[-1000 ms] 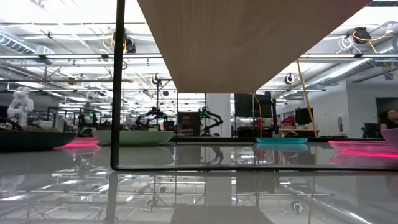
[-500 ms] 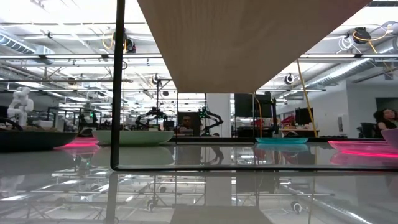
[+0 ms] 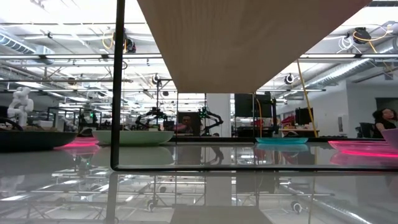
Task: Place and stack plates onto a shelf
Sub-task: Stack the purple plate on top of the dark green plate on the shelf
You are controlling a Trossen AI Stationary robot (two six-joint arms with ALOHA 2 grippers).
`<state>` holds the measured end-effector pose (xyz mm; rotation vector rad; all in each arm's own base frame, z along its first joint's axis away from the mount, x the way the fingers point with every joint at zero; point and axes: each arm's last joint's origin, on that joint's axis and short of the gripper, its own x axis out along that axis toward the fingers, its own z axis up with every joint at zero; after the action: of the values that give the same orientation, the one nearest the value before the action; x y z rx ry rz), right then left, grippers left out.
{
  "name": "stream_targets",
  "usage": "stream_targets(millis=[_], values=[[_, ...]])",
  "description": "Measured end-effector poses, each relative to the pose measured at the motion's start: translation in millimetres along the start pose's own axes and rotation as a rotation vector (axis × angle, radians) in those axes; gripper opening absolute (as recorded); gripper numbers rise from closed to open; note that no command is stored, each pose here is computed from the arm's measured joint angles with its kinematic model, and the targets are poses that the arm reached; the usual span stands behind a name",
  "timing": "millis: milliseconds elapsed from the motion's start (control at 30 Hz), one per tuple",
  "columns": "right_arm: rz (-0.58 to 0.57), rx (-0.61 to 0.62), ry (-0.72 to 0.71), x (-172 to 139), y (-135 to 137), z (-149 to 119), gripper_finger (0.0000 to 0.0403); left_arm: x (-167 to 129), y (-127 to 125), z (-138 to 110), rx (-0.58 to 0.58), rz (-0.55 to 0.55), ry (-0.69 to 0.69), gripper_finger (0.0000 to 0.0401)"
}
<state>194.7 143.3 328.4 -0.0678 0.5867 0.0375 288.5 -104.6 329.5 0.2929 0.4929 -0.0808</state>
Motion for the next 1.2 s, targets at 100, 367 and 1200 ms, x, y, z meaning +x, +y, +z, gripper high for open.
stream_targets(millis=[100, 367, 1200], values=[[-0.002, 0.011, 0.005, 1, 2, -1, 0.016, 6, 1, -8, 0.017, 0.007, 0.007, 0.0081], [0.005, 0.071, 0.021, 7, 10, -4, 0.016, 3, 6, -13, 0.014, 0.013, 0.022, 0.0081], [0.217, 0.087, 0.127, 4, 72, -32, 0.016, 3, -14, -41, -0.044, -0.041, 0.112, 0.0081]])
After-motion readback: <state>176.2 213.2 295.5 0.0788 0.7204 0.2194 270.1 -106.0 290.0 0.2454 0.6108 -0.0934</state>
